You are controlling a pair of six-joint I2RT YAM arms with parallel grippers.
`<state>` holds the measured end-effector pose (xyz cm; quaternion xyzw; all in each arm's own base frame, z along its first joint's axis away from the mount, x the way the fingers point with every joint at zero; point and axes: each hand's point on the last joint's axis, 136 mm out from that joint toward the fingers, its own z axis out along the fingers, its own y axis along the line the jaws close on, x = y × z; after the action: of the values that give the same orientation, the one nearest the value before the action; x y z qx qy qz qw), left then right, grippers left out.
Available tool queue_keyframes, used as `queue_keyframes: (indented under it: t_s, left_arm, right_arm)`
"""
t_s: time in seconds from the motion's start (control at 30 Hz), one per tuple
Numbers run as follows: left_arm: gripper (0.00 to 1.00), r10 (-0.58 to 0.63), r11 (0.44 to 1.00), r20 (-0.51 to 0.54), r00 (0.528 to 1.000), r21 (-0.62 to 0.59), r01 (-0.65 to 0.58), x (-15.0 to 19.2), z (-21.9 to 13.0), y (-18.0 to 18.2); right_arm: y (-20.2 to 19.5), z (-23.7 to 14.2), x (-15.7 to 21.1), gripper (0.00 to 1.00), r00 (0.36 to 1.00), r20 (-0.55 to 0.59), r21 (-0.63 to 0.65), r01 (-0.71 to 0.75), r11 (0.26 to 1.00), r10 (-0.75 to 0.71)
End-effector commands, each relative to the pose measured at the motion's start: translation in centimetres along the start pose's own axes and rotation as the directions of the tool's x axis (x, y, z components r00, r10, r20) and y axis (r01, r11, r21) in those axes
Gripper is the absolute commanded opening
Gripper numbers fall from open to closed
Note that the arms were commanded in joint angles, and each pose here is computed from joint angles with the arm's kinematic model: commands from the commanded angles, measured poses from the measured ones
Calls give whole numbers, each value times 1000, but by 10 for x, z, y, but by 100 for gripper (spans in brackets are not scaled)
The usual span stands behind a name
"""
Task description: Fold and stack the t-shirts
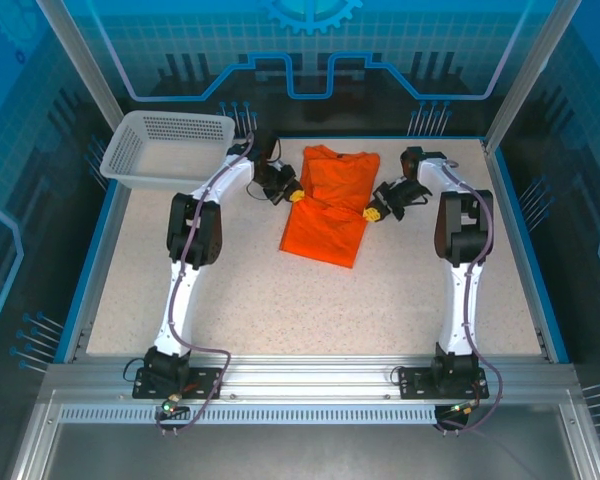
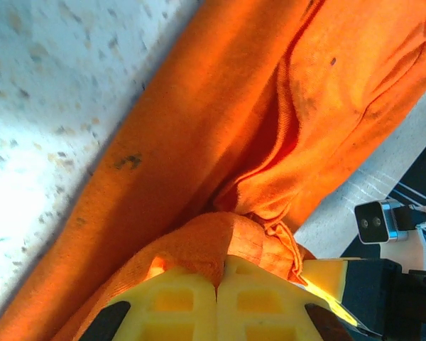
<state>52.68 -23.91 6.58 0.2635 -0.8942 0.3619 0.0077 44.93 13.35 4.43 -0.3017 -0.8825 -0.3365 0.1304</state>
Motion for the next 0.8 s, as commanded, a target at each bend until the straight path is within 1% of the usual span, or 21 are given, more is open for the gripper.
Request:
queue_keyframes:
  t_s: [0.0,0.07,0.13,0.2,0.3,0.37,0.4,0.47,0.57,0.63,0.67,0.7,0.77]
  left_arm:
    - [6,-15,1000,63,998,21,13,-20,-12,-8]
    - [1,-7,1000,74,997,13,6,-21,-15,-7]
    - [5,-12,1000,88,996,-7,13,-22,-18,-4]
    - [0,-8,1000,102,995,-10,9,-23,-22,-5]
    - [1,-5,1000,116,993,9,4,-25,-27,-7]
    - [2,-4,1000,125,992,9,3,-27,-29,-9]
    - [10,-5,1000,129,992,6,4,-28,-29,-8]
    - [46,-17,1000,140,990,-1,18,-30,-32,-6]
    - [61,-4,1000,159,987,-4,4,-32,-44,-9]
    - [68,37,999,198,979,-20,-33,-30,-61,-15]
    - [70,63,998,221,973,-26,-59,-28,-71,-19]
    - [70,84,996,248,965,-40,-76,-25,-82,-20]
    - [72,118,993,295,948,-61,-104,-16,-103,-21]
  right_arm:
    - [5,5,3,7,998,-50,-6,-24,1000,24]
    - [4,9,1,9,998,-57,-4,-38,999,37]
    - [4,8,-2,12,998,-50,-4,-35,999,35]
    - [9,5,-5,11,999,-36,-11,-21,1000,21]
    - [20,0,-6,12,1000,-27,-35,-6,999,5]
    - [26,0,-7,18,999,-32,-53,0,999,-2]
    - [29,1,-8,21,999,-34,-64,3,998,-6]
    - [29,1,-11,35,999,-32,-61,-5,998,3]
    - [27,-10,-14,46,1000,7,-47,-11,999,12]
    - [25,-25,-13,55,998,57,-35,-5,999,7]
    - [24,-33,-11,61,997,83,-26,2,1000,0]
    - [23,-45,-5,68,992,122,-15,20,1000,-18]
    - [24,-57,9,69,982,176,-6,71,997,-69]
